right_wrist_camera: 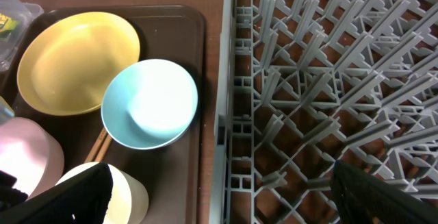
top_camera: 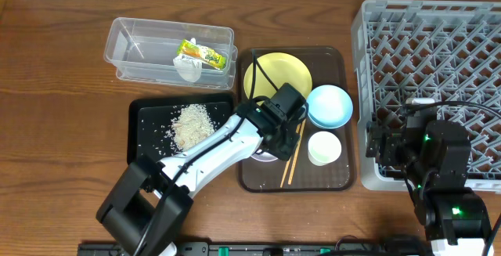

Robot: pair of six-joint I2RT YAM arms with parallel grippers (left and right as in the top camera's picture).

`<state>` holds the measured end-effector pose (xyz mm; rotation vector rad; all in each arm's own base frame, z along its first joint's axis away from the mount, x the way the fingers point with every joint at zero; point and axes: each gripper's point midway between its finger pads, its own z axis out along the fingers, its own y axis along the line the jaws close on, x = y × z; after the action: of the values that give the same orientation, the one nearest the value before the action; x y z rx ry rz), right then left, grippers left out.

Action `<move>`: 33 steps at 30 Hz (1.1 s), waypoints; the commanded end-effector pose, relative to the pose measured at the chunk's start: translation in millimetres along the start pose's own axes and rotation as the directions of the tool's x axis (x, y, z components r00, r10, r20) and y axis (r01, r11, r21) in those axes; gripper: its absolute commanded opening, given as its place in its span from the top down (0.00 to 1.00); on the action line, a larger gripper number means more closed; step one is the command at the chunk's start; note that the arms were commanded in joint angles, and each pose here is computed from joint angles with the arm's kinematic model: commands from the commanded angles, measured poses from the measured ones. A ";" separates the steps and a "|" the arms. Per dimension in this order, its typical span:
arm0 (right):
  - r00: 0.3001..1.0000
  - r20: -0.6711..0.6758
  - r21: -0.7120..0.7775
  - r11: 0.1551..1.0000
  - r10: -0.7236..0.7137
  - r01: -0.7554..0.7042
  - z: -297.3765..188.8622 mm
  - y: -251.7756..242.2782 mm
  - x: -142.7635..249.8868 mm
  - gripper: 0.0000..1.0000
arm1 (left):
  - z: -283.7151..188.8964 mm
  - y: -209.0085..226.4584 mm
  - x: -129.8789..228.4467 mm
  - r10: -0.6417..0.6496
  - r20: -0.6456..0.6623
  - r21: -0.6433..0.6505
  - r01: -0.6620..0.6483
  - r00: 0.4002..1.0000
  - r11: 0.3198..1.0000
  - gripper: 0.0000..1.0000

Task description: Sort waste into correct bins and load items into the dishwasher rack

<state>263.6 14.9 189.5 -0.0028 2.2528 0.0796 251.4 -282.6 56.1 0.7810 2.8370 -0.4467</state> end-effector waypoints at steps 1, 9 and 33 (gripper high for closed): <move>1.000 0.018 -0.013 1.000 0.002 -0.002 -4.0 3.9 -7.0 0.01 | -21.8 5.7 -19.9 -0.017 0.076 -0.012 0.018 0.997 1.000 0.60; 1.000 0.020 -0.002 1.000 -0.002 0.002 -4.0 1.9 -7.3 0.01 | -74.6 -7.9 -61.5 -0.001 0.301 0.050 -0.014 0.954 0.999 0.47; 1.000 0.016 -0.003 1.000 0.000 0.000 -3.9 2.1 -6.4 0.01 | -12.0 -37.8 -46.5 0.026 0.167 0.143 -0.051 0.986 0.988 0.94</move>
<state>261.5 14.3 186.8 -0.0009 2.2665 0.0758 255.5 -340.0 62.4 0.8609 2.6914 -0.6644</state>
